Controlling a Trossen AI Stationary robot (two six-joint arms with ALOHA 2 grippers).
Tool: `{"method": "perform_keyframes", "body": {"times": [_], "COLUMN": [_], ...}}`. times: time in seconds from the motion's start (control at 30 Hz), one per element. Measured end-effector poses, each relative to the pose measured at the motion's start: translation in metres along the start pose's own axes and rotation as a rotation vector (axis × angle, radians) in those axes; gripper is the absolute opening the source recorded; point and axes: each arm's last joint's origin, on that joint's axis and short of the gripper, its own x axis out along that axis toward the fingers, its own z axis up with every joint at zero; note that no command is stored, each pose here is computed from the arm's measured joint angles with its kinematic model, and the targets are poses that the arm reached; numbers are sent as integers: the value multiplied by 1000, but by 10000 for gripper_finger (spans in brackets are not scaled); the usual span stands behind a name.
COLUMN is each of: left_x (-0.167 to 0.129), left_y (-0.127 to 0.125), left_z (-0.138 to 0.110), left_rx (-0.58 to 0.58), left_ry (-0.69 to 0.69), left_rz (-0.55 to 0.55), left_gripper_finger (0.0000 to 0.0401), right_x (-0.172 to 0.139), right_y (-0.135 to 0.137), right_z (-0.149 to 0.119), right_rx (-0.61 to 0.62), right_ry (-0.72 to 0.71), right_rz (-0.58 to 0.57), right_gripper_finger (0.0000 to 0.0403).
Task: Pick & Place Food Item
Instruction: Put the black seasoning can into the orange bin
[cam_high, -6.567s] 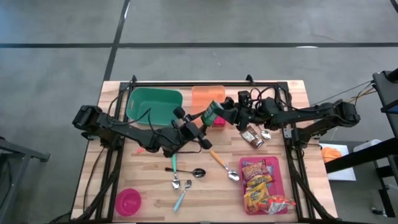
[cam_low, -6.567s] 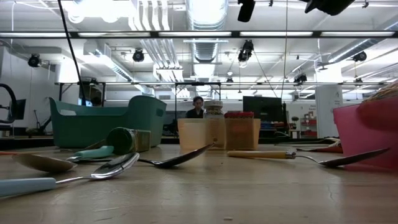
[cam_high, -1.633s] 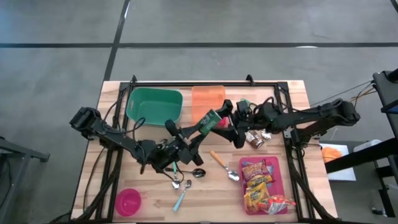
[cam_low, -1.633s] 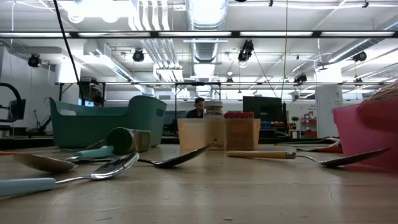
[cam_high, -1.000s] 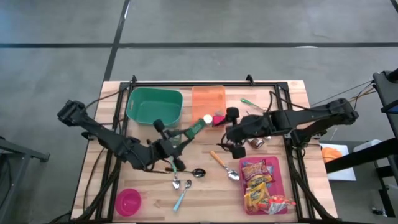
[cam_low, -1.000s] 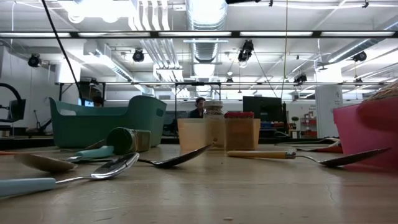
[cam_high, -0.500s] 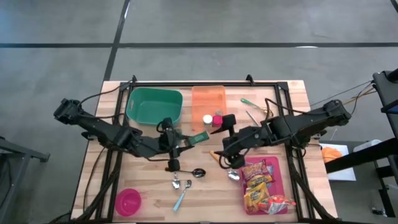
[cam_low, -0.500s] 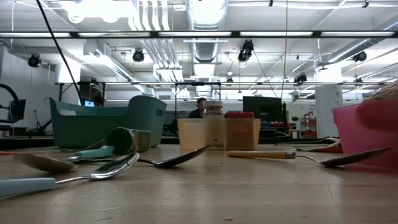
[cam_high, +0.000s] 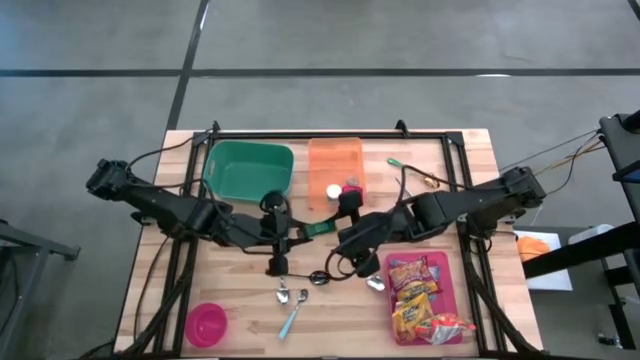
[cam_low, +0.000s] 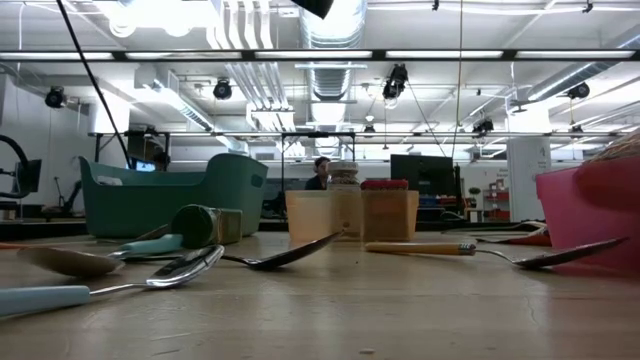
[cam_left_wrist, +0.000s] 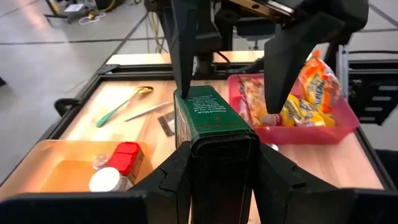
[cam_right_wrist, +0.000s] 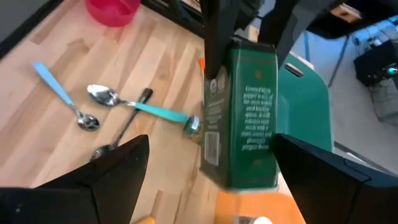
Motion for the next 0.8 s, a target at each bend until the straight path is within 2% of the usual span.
{"method": "perform_keyframes", "body": {"times": [0.2,0.33,0.5,0.73,0.8], "left_x": [0,0,2,3,3], "left_y": [-2,-2,-4,-4,-4], "left_z": [0,-1,-2,-1,-1], "left_rx": [5,14,38,64,63], "left_ry": [4,13,21,14,6], "left_rz": [-60,-80,-96,-89,-85], "left_gripper_finger": [118,118,118,118,120], "right_x": [14,22,25,24,24], "right_y": [-4,-5,-6,-5,-5], "right_z": [1,0,-1,-1,-1], "right_rx": [11,12,10,25,35], "right_ry": [33,52,60,55,50], "right_rz": [7,9,12,33,51], "right_gripper_finger": [336,315,255,133,125]}}
